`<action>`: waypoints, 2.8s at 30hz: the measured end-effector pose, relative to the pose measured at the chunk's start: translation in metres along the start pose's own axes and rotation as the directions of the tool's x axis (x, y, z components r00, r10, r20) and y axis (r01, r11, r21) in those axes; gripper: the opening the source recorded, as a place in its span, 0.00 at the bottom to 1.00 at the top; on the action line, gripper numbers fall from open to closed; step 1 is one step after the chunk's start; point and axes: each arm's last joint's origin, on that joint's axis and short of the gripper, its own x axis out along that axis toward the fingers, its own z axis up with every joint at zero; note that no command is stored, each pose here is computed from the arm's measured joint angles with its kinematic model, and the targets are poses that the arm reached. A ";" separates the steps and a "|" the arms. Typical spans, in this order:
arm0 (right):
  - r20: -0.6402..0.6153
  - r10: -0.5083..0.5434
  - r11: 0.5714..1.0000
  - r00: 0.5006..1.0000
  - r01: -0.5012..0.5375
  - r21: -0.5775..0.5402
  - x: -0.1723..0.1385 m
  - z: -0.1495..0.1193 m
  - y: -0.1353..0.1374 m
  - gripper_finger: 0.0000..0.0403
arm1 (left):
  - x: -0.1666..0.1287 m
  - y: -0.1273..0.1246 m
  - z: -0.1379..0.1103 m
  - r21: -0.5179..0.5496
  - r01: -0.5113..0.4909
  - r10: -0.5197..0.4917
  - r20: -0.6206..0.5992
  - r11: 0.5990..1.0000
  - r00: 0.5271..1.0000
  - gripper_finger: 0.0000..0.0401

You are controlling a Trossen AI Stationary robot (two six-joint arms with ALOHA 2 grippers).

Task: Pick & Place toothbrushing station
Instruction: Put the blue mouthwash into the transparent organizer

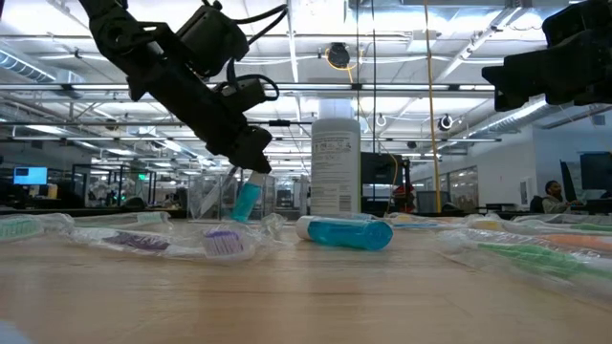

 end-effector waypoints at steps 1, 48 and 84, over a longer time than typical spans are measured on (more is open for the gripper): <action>0.000 0.000 1.000 1.000 0.000 0.000 0.000 0.000 0.000 0.37 | 0.000 0.000 0.000 0.001 -0.005 0.005 0.001 1.000 1.000 0.40; -0.003 0.000 1.000 1.000 0.000 -0.001 0.000 0.000 0.000 0.37 | -0.020 0.053 0.021 0.342 0.310 -0.292 -0.106 0.887 0.951 0.40; 0.003 -0.004 0.976 1.000 0.005 -0.217 0.000 0.000 0.000 0.37 | 0.028 0.036 0.070 0.599 0.692 -0.286 -0.636 0.403 0.717 0.40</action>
